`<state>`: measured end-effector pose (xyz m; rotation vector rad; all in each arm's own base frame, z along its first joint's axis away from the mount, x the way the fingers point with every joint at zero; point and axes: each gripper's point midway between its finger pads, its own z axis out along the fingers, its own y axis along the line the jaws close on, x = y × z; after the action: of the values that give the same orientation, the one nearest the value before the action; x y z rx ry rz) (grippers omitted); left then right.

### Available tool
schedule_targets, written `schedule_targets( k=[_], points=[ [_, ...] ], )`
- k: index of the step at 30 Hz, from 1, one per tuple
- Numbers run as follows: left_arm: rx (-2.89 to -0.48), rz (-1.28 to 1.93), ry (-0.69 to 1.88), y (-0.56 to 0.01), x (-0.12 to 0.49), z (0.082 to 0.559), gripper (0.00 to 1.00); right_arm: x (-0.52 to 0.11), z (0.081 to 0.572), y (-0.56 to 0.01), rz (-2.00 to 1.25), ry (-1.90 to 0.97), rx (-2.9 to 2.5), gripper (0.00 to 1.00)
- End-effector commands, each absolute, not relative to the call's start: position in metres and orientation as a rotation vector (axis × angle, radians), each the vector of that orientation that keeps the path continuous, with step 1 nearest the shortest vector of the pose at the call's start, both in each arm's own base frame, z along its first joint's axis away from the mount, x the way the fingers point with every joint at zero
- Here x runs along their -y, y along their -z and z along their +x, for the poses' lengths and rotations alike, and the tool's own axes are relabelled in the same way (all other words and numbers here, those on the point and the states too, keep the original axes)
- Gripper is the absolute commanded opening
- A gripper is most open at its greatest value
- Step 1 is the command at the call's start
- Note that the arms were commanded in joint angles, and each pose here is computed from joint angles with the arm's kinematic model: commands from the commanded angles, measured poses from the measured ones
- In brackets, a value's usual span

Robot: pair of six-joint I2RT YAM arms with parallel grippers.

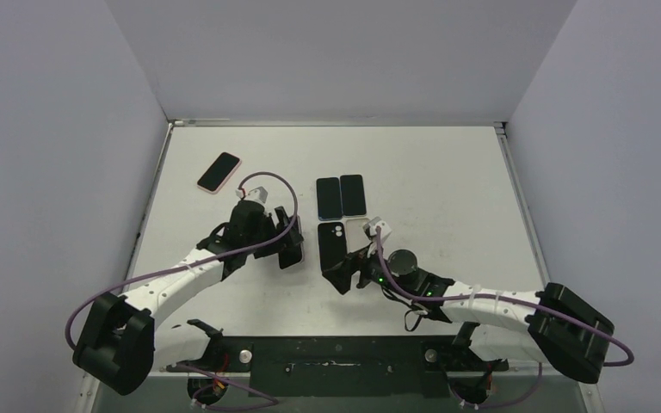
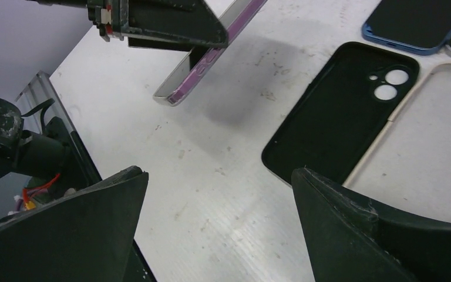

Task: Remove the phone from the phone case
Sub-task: Pick up the phone at the center of the board.

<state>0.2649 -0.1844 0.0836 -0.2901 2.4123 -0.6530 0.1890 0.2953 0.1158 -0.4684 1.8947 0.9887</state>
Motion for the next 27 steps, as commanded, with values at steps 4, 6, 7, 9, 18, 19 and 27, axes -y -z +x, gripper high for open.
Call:
schedule_targets(
  k=[4,6,7,9,18,19,27],
  points=[
    [-2.213,-0.325,0.884,-0.127,0.209,0.284,0.17,-0.352,0.194,-0.147,-0.402,-1.133,-1.798,0.98],
    [-2.203,-0.337,0.92,-0.127,0.213,0.282,0.16,-0.366,0.19,-0.147,-0.399,-1.162,-1.791,0.97],
    [-2.198,-0.347,0.93,-0.128,0.213,0.282,0.16,-0.372,0.188,-0.147,-0.392,-1.174,-1.785,0.97],
    [-2.189,-0.361,0.958,-0.129,0.215,0.282,0.16,-0.38,0.193,-0.142,-0.363,-1.159,-1.789,0.97],
    [-2.139,-0.402,1.053,-0.142,0.221,0.277,0.16,-0.39,0.221,-0.139,-0.216,-1.108,-1.753,0.8],
    [-2.133,-0.406,1.06,-0.143,0.221,0.277,0.16,-0.392,0.223,-0.14,-0.212,-1.108,-1.747,0.78],
    [-2.105,-0.383,1.138,-0.15,0.229,0.273,0.16,-0.4,0.23,-0.143,-0.202,-1.122,-1.71,0.43]
  ],
)
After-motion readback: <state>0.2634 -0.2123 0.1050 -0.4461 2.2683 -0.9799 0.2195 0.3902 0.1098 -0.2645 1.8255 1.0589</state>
